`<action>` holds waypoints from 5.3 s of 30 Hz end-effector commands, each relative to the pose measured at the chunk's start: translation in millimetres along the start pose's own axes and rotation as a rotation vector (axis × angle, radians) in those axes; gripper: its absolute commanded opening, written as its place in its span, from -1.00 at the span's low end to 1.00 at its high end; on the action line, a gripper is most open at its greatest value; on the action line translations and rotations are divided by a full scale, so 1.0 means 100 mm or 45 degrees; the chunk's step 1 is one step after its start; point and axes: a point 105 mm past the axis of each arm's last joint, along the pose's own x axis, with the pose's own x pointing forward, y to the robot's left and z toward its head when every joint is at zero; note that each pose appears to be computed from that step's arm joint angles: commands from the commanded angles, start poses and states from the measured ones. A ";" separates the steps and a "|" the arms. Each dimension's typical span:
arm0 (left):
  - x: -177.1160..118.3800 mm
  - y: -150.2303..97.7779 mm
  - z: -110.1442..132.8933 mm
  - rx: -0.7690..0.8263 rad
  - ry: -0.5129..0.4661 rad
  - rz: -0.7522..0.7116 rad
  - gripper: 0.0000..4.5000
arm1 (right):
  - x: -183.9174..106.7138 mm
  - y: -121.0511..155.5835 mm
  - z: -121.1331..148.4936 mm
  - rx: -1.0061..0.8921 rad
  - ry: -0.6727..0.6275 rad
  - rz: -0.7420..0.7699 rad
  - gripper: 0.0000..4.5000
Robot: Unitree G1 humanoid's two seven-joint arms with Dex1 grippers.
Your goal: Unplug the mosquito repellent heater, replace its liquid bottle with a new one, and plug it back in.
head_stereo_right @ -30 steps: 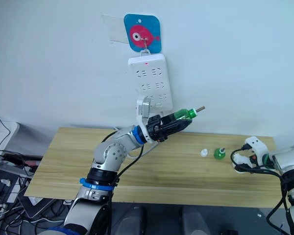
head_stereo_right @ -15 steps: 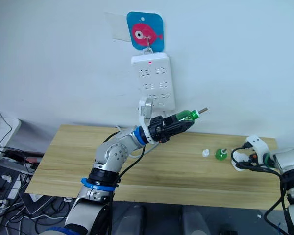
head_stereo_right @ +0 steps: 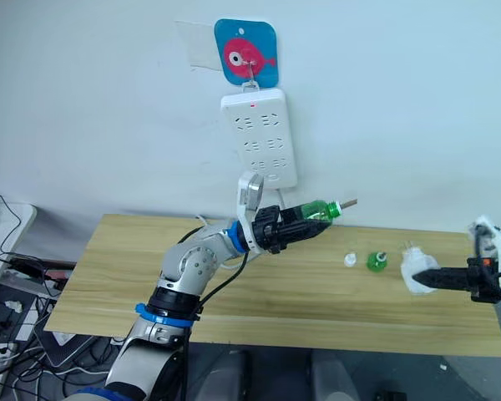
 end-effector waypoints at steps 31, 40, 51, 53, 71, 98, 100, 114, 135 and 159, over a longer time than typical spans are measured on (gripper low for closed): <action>0.10 -0.31 -0.16 -0.121 0.071 -0.277 0.02 | 0.13 0.96 0.40 0.000 -0.248 0.535 0.32; 0.12 -0.29 -0.15 -0.115 0.061 -0.272 0.02 | 0.12 1.04 0.35 -0.026 -0.188 0.582 0.32; 0.11 -0.26 -0.12 -0.109 0.050 -0.265 0.02 | 0.10 1.05 0.33 -0.019 -0.154 0.591 0.32; 0.10 -0.26 -0.13 -0.109 0.052 -0.264 0.02 | 0.09 1.05 0.32 -0.016 -0.150 0.597 0.32; 0.16 -0.30 -0.12 -0.106 0.052 -0.295 0.02 | 0.22 1.11 0.41 -0.078 -0.213 0.608 0.32; 0.19 -0.32 -0.15 -0.102 0.061 -0.313 0.02 | 0.40 1.20 0.37 -0.155 -0.150 0.557 0.32; 0.19 -0.31 -0.14 -0.100 0.061 -0.311 0.02 | 0.40 1.21 0.36 -0.161 -0.136 0.558 0.32; 0.19 -0.29 -0.14 -0.089 0.053 -0.292 0.02 | 0.39 1.28 0.33 -0.190 -0.107 0.606 0.98; 0.22 -0.21 -0.08 -0.069 0.029 -0.259 0.02 | 0.31 1.40 -0.21 -0.177 0.132 0.664 0.98; 0.19 -0.30 -0.10 -0.097 0.067 -0.309 0.02 | 0.50 0.54 0.62 -0.101 -0.322 0.343 -0.98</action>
